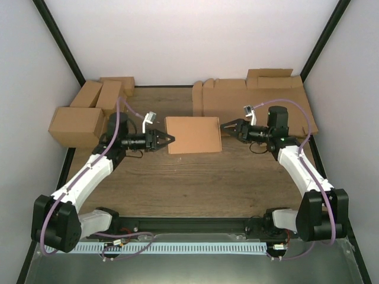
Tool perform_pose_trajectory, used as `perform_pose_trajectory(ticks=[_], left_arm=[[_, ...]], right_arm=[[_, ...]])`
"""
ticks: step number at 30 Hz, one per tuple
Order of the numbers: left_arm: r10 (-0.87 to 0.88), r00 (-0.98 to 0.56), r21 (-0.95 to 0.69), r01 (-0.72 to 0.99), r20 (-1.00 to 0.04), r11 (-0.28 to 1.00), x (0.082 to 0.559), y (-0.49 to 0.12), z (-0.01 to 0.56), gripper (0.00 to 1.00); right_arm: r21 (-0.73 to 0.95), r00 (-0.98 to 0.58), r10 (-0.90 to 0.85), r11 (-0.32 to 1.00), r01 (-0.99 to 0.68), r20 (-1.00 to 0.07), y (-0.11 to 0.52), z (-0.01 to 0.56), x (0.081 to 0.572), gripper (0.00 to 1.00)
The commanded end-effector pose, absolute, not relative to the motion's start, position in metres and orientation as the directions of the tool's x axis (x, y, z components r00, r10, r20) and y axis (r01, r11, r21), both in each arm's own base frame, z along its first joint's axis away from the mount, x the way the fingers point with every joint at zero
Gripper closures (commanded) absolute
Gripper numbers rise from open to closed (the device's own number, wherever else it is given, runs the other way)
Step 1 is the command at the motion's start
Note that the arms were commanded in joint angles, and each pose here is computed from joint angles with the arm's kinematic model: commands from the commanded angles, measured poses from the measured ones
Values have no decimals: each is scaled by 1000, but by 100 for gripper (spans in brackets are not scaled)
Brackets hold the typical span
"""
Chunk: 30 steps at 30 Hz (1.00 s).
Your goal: Fold the paper box
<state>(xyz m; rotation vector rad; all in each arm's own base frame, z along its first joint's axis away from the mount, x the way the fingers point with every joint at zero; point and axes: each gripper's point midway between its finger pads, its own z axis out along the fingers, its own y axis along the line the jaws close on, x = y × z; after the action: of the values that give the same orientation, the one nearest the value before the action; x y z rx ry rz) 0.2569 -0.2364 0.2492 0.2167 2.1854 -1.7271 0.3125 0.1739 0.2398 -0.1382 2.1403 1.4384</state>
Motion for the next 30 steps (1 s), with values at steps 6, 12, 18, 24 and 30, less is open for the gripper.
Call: perform_pose_trajectory(ticks=[6,12,18,24,30], left_arm=[[-11,-886,-878,457,-463,140,245,-241,299,71],[-18,-885,-878,459,-465,136,248,-241,311,70],[-30,-887,-883,454,-460,121,249,-242,320,70],[-33,-892,-888,443,-450,125,252,-242,321,65],[-130,-908,-905,365,-398,217,279,-232,309,34]], right_arm=[[859,-863,112,219,-462,-492,188,276,286,13],[857,-855,92,141,-496,-510,190,285,274,37],[859,-857,80,115,-500,-509,192,283,270,42],[837,-836,56,78,-541,-546,200,300,263,57],[853,-848,94,99,-513,-521,199,306,271,74]])
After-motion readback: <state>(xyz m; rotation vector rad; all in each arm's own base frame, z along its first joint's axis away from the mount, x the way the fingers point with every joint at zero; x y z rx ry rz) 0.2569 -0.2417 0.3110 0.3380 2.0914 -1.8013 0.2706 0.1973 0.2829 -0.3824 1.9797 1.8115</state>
